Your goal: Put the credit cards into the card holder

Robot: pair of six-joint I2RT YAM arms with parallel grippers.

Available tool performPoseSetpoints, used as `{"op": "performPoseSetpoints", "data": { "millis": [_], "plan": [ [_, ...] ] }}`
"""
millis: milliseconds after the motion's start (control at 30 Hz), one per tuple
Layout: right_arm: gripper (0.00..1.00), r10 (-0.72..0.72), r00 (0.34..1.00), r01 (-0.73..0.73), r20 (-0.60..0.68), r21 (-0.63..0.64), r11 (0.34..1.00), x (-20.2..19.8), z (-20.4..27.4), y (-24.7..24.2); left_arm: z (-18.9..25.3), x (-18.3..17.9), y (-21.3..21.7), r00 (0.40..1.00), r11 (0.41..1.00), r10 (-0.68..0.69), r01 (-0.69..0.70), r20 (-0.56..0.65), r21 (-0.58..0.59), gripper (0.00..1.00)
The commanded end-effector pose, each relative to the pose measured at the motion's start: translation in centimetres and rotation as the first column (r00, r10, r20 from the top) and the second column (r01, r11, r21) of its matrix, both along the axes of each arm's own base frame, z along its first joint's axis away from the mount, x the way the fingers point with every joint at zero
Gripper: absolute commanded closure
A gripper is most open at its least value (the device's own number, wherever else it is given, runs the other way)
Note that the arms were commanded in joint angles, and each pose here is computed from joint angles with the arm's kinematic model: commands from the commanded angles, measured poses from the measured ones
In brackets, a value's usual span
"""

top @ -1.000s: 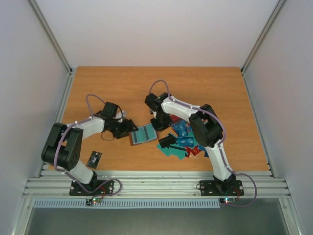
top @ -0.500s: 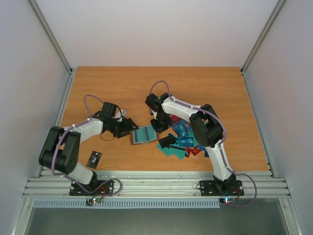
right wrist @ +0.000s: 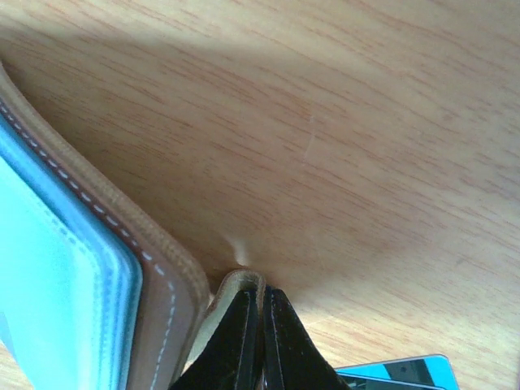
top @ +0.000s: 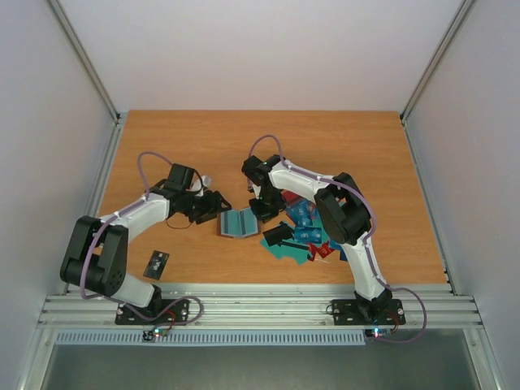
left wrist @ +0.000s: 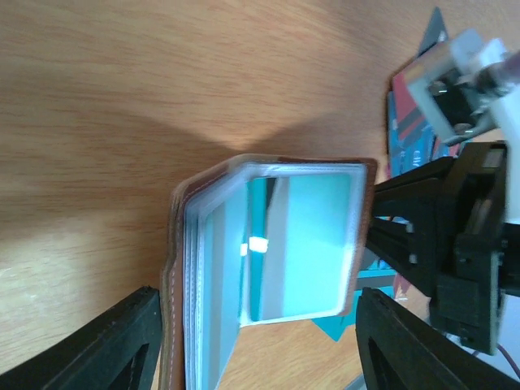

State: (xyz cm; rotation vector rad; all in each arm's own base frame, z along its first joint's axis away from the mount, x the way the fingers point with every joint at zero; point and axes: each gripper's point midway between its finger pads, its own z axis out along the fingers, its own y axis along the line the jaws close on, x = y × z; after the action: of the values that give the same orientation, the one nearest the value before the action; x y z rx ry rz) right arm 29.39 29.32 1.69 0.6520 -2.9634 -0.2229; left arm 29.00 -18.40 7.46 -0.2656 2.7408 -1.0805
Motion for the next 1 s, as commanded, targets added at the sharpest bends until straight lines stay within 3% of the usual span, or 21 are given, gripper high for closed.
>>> {"op": "performPoseSetpoints", "data": {
  "millis": [0,367,667,967],
  "plan": [
    [0.99,-0.004,0.999,0.005,-0.033,0.046,0.999,-0.7,-0.7,1.1,2.6,0.6,-1.7,0.997,0.998,-0.047,0.050,0.053,-0.049,0.34],
    [0.99,-0.018,0.999,0.021,-0.047,0.065,0.998,-0.8,-0.9,1.5,2.9,0.4,-4.6,0.991,0.991,-0.122,0.125,0.056,-0.044,0.35],
    [0.99,-0.037,0.997,0.042,-0.064,0.082,0.996,-1.5,-1.0,1.2,2.5,0.9,-7.5,0.987,0.981,-0.160,0.163,0.036,-0.110,0.36],
    [0.99,-0.134,0.983,0.157,-0.126,0.196,0.968,-1.0,-0.2,0.6,1.3,0.5,-6.4,0.993,0.991,-0.119,0.119,0.010,-0.054,0.49]
  ]
}}
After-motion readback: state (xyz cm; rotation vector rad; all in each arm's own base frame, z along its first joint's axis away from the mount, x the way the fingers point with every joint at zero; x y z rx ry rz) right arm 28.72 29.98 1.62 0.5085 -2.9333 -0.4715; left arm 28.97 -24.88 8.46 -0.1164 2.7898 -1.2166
